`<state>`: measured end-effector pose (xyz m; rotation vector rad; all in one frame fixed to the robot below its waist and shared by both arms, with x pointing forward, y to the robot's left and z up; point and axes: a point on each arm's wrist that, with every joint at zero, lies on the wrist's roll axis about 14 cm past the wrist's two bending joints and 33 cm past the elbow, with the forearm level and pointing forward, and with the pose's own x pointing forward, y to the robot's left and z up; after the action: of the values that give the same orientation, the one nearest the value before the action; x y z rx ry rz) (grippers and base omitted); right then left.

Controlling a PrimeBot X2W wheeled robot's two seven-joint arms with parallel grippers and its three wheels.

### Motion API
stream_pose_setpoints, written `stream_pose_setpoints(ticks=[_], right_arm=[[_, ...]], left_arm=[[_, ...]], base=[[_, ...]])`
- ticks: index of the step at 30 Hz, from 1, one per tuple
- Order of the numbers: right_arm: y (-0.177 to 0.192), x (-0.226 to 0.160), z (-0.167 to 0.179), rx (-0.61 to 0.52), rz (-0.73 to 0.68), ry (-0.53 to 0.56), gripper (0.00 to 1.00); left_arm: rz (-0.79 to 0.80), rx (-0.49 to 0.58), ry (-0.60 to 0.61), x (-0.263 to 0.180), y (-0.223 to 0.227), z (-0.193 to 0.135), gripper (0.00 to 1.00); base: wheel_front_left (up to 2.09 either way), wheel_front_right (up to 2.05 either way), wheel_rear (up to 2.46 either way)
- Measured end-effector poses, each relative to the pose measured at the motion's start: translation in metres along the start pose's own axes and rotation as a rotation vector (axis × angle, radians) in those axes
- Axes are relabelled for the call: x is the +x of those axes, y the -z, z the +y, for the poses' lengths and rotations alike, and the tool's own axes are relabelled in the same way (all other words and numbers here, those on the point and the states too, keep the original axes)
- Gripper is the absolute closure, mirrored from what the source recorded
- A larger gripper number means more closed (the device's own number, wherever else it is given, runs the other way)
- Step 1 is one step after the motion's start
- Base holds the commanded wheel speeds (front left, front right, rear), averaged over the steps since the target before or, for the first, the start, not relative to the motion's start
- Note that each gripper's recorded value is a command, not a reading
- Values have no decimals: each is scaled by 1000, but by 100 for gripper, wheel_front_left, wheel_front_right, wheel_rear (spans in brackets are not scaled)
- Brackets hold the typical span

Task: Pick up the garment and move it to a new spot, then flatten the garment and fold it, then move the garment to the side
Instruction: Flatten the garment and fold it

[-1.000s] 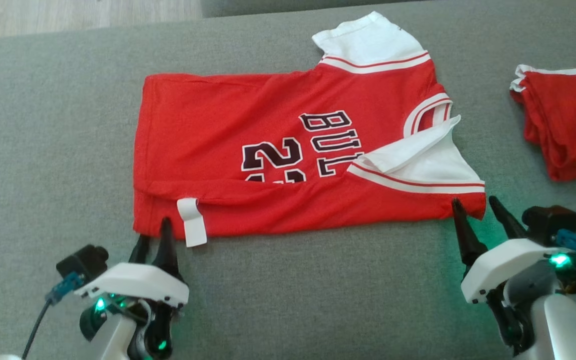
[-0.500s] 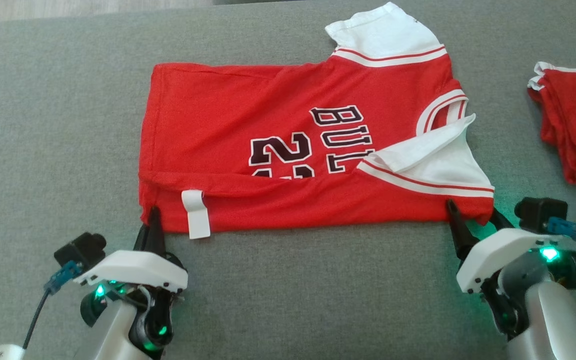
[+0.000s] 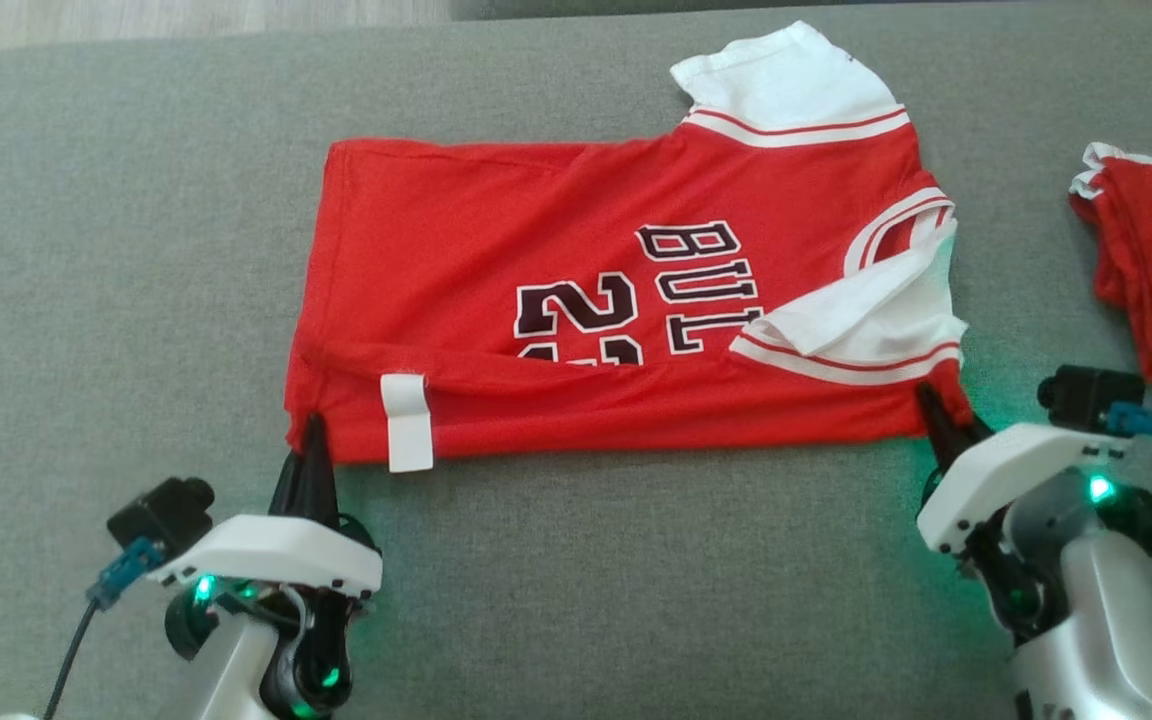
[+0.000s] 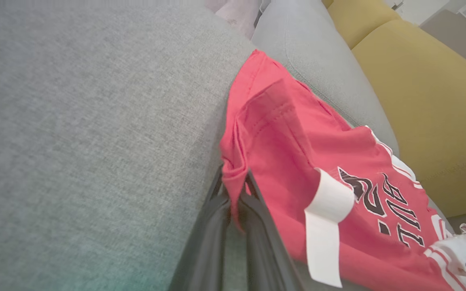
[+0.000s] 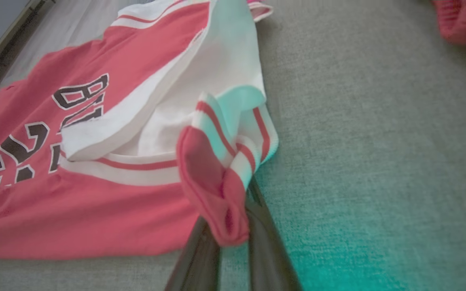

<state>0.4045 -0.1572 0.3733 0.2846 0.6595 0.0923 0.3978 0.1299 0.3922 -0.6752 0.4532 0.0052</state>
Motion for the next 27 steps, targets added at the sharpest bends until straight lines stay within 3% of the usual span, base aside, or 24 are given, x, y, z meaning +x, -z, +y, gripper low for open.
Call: stream_pose_setpoints(ticks=[10, 17, 24, 25, 26, 27], right_arm=[[-65, -34, 9, -81, -112, -9, 100], [1, -79, -25, -54, 53, 82, 100], [32, -93, -37, -11, 103, 118, 98], [33, -93, -37, -3, 98, 118, 73], [33, -93, -38, 2, 92, 119, 41], [34, -93, -38, 12, 84, 116, 0]], left_arm=[[-90, 34, 107, -28, -25, -32, 100], [37, 4, 46, -72, 24, -17, 100], [129, -9, -7, -85, 54, -4, 100], [134, -6, -15, -84, 56, -2, 100], [139, -4, -20, -84, 57, -1, 84], [143, -2, -23, -84, 59, 1, 53]], base=[[0, 0, 0], [0, 0, 0], [0, 0, 0], [0, 0, 0], [0, 0, 0], [0, 0, 0]])
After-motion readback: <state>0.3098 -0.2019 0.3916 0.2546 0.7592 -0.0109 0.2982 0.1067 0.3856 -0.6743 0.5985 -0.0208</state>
